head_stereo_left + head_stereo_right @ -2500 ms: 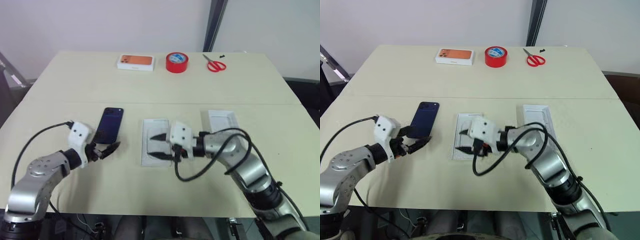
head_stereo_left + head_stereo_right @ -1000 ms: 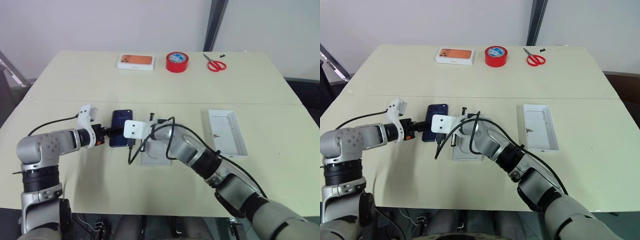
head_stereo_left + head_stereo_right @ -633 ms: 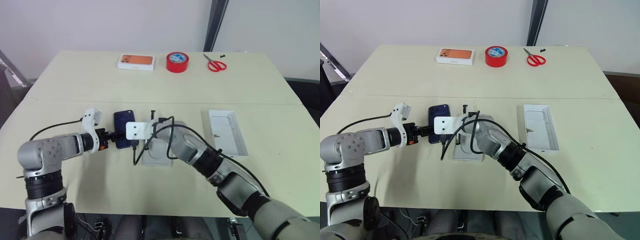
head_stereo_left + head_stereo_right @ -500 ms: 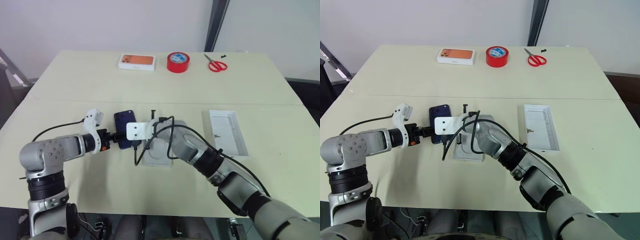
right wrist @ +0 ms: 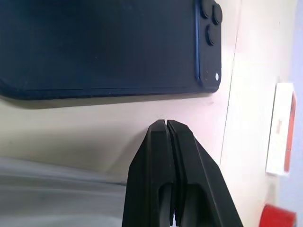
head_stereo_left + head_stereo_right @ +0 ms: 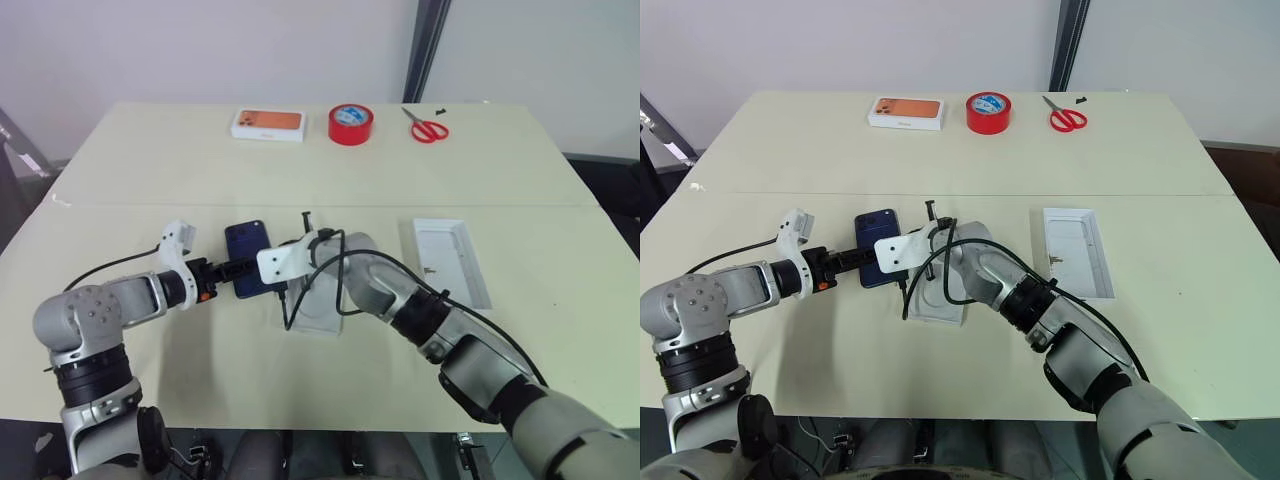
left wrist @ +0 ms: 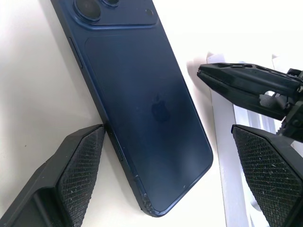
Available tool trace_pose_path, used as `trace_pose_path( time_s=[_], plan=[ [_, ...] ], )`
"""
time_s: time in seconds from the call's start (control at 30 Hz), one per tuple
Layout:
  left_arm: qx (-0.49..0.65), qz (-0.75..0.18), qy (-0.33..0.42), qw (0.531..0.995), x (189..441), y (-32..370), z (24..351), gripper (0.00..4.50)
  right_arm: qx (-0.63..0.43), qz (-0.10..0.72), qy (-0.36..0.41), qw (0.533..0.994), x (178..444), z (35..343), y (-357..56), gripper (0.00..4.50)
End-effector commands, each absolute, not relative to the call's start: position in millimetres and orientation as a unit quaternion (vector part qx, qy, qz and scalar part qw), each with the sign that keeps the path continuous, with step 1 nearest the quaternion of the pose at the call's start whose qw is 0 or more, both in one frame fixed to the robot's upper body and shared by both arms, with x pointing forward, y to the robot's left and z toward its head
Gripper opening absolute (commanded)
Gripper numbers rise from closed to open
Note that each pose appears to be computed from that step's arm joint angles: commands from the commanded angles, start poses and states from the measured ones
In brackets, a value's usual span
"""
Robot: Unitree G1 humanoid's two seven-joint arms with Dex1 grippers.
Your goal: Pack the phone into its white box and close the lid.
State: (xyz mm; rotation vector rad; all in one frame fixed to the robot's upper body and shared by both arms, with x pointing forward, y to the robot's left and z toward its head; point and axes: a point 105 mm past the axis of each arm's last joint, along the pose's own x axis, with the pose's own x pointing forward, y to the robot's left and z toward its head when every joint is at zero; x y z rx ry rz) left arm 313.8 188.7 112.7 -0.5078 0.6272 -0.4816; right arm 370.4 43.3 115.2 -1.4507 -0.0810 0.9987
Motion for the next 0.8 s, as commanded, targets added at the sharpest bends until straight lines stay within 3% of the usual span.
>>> trace_pose_path(
  time_s=[0.03, 0.3, 0.57, 0.8],
  plan=[
    [-0.245, -0.232, 0.315, 0.887, 311, 186, 107, 4.50, -0.646, 0.459, -0.054, 0.608, 365, 118, 54, 0.06],
    [-0.243, -0.239, 0.309, 0.888, 316, 180, 112, 4.50, -0.629, 0.510, -0.052, 0.585, 350, 110, 67, 0.06],
    [-0.265, -0.260, 0.298, 0.879, 321, 170, 121, 4.50, -0.575, 0.560, -0.044, 0.595, 328, 110, 70, 0.06],
    [-0.292, -0.275, 0.294, 0.868, 325, 161, 129, 4.50, -0.570, 0.554, -0.030, 0.606, 328, 108, 61, 0.06]
  ],
)
